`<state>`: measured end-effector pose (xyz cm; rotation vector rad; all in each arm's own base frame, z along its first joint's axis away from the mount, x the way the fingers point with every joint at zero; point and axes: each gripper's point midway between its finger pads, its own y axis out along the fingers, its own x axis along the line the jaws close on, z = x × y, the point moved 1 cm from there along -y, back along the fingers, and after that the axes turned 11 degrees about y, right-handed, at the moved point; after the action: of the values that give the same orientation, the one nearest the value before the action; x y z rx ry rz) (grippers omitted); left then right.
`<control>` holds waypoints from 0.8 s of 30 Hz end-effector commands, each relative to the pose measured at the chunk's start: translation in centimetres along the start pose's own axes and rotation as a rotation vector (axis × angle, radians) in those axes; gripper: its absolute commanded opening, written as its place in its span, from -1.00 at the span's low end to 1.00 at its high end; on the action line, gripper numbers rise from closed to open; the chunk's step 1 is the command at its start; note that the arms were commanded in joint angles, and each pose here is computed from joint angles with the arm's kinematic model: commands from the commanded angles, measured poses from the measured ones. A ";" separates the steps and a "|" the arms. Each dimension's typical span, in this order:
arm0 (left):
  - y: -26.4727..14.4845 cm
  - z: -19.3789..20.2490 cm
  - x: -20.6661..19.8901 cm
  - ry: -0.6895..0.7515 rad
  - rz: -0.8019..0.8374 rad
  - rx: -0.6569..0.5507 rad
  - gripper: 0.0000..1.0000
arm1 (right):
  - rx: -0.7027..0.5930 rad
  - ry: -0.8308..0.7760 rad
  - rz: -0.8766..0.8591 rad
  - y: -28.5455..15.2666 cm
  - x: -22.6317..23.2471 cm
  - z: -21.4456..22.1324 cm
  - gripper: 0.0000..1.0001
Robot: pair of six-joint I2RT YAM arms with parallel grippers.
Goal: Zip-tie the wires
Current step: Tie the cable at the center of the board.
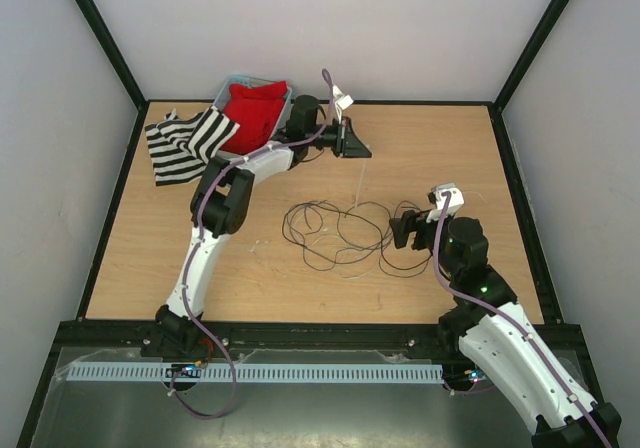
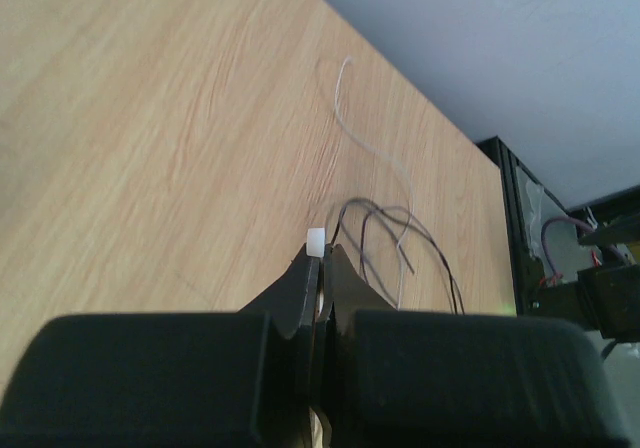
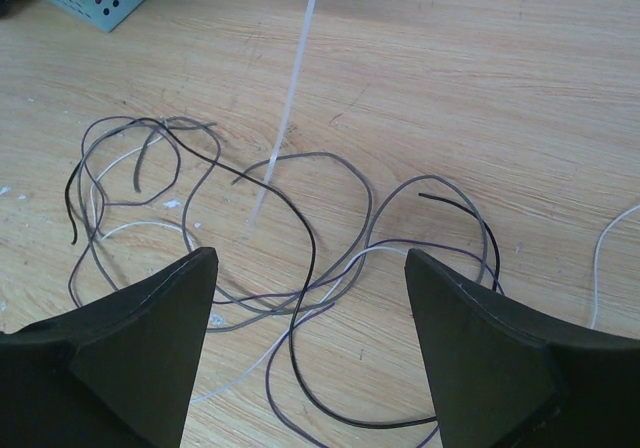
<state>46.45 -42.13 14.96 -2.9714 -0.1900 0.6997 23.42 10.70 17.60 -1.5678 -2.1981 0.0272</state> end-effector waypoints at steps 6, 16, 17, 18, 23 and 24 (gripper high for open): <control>-1.7 1.1 -4.2 0.050 0.024 0.033 -1.00 | 0.060 -0.009 -0.047 0.3 0.5 1.5 0.73; -3.5 3.7 -6.7 -0.020 -0.036 0.045 -1.00 | 0.180 0.010 -0.132 1.4 1.8 4.1 0.73; -3.6 3.9 -6.9 -0.021 -0.043 0.045 -1.00 | 0.195 0.014 -0.143 1.5 2.0 4.4 0.72; -3.6 4.2 -7.1 -0.028 -0.049 0.046 -1.00 | 0.211 0.021 -0.164 1.6 2.3 4.7 0.72; -3.7 5.3 -7.6 -0.068 -0.062 0.043 -1.00 | 0.318 0.064 -0.285 1.3 4.6 6.0 0.72; -3.7 5.7 -7.7 -0.074 -0.064 0.043 -1.00 | 0.343 0.070 -0.301 1.2 4.9 6.3 0.72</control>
<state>37.11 -38.97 12.00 -2.8302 -0.2533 0.8354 21.94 14.85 12.15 -1.2140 -2.1777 0.2670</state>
